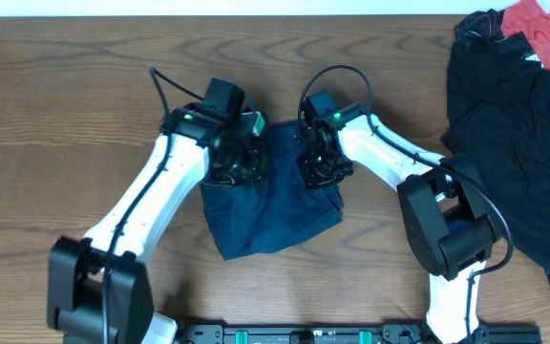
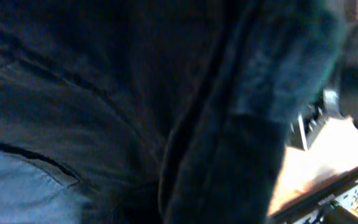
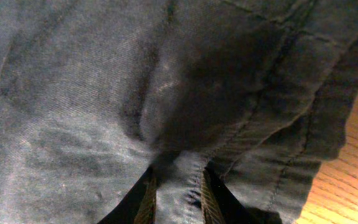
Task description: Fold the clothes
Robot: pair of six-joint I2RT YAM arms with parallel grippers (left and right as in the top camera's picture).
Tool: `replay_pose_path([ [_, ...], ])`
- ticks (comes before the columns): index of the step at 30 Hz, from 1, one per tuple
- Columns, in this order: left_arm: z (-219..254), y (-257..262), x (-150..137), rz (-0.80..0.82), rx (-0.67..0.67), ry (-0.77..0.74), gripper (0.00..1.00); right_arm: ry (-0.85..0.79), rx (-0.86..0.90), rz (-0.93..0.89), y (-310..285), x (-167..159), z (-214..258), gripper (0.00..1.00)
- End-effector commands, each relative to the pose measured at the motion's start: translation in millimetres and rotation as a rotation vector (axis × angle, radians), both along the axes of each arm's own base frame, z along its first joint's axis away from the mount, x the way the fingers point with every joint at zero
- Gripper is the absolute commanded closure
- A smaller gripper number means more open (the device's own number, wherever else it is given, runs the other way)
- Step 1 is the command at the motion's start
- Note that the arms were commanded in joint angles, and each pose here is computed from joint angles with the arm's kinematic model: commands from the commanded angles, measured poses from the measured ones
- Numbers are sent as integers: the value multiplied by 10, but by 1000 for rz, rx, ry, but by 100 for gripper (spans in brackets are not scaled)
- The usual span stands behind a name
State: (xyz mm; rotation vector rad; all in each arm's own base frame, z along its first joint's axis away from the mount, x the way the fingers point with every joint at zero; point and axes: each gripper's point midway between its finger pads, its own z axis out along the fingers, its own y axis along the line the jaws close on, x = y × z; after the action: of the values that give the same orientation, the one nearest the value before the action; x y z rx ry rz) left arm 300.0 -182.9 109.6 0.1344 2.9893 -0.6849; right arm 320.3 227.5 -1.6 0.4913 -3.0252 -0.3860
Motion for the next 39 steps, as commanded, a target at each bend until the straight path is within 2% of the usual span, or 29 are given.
replay_pose_path([
  [1, -77, -37, 27, 20, 16, 14, 94, 92, -43, 9, -21, -246, -291, 76],
  [4, -94, -101, 10, 1, 13, 13, 94, 92, -43, 9, -20, -244, -291, 76],
  [5, -95, -123, 4, -6, 12, 10, 91, 91, -43, 9, -20, -244, -291, 76],
  [8, -81, -192, -19, -23, -5, 10, 63, 92, -43, 9, -20, -244, -291, 76],
  [9, -48, -251, -47, -34, -37, 19, 56, 92, -43, 9, -20, -244, -291, 76],
  [12, 135, -412, -124, -89, -154, 29, 26, 93, -44, 4, -21, -245, -291, 76],
  [13, 222, -405, -134, -103, -169, 12, 19, 91, -43, 1, -19, -238, -291, 76],
  [15, 325, -289, -102, -89, -144, -27, 12, 87, -48, -2, -33, -222, -278, 75],
  [21, 607, 318, 151, 75, -50, -172, 11, 49, -68, -56, -222, -11, 107, 73],
  [25, 651, 623, 263, 166, -34, -193, 13, -71, -25, -100, -332, 294, 752, 72],
  [29, 526, 894, 327, 236, 40, -184, 13, -207, 59, -51, -270, 415, 1400, 71],
  [33, 345, 1029, 374, 275, 105, -159, 13, -287, 156, 58, -25, 265, 1809, 69],
  [39, 3, 1106, 458, 282, 172, -92, 13, -232, 145, 199, 356, -104, 1653, 58],
])
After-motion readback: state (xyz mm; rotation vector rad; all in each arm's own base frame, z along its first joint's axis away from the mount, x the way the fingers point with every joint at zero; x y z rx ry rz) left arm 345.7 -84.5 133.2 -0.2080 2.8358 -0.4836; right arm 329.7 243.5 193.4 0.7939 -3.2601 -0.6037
